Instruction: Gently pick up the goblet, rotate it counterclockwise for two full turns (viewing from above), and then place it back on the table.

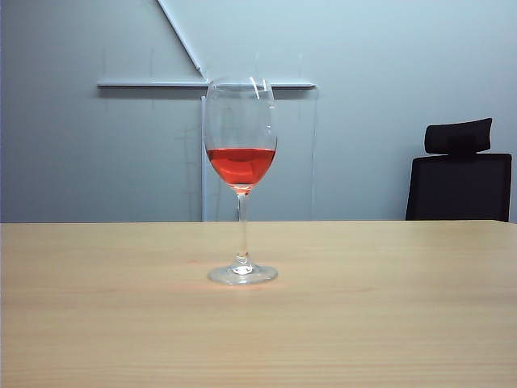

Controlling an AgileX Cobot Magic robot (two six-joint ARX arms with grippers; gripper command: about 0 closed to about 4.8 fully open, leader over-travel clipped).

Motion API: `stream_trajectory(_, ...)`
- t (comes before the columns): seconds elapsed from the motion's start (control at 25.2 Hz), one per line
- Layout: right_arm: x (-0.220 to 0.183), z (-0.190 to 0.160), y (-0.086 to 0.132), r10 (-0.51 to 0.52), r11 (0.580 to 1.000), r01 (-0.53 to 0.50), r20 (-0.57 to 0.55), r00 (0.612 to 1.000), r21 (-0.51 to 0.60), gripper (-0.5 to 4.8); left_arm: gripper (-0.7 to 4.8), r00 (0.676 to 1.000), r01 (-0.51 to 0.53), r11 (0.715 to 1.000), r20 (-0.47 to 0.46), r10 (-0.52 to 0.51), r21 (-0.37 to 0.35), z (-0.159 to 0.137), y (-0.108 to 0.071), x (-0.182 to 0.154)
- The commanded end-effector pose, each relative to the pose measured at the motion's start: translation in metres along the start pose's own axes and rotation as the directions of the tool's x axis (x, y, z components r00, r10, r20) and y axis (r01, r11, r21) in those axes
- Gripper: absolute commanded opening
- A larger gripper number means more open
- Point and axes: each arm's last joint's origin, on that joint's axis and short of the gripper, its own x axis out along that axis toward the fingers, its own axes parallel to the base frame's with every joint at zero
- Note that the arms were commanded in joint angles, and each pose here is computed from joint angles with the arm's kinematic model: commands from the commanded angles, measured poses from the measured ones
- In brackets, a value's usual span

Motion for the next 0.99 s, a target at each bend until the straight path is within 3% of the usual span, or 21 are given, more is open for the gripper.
stream_trajectory(0.04, 0.000, 0.000, 0.000, 0.001, 1.000, -0.001, 0.014, 1.000, 0.001, -0.06, -0.05, 1.000, 0.003, 1.000, 0.013, -0.003, 0.005, 0.002, 0.000, 0.000)
stream_trajectory(0.32, 0.000, 0.000, 0.000, 0.003, 1.000, -0.003, 0.015, 1.000, 0.006, -0.06, -0.05, 1.000, 0.002, 1.000, 0.013, -0.002, 0.005, 0.002, 0.000, 0.000)
stream_trajectory(0.48, 0.000, 0.000, 0.002, 0.060, 0.993, -0.061, 0.014, 0.998, 0.102, -0.05, -0.05, 1.000, 0.016, 1.000, 0.013, -0.016, 0.006, 0.002, -0.002, 0.000)
stream_trajectory(0.63, 0.000, 0.001, 0.005, 0.162, 0.965, -0.163, 0.018, 0.987, 0.204, 0.32, -0.05, 0.989, 0.151, 0.988, 0.010, -0.151, 0.014, 0.002, -0.015, -0.002)
stream_trajectory(0.83, -0.001, 0.008, 0.008, 0.272, 0.927, -0.283, 0.079, 0.959, 0.246, 0.35, -0.05, 0.936, 0.352, 0.936, -0.029, -0.351, 0.030, -0.002, -0.035, -0.007)
stream_trajectory(0.95, -0.002, 0.015, 0.008, 0.274, 0.920, -0.295, 0.115, 0.955, 0.257, 0.36, -0.05, 0.888, 0.459, 0.887, -0.049, -0.457, 0.038, -0.003, -0.045, -0.012)
stream_trajectory(0.99, -0.003, 0.021, 0.009, 0.297, 0.914, -0.318, 0.120, 0.947, 0.252, 0.36, -0.05, 0.859, 0.511, 0.859, -0.054, -0.509, 0.042, -0.004, -0.050, -0.015)
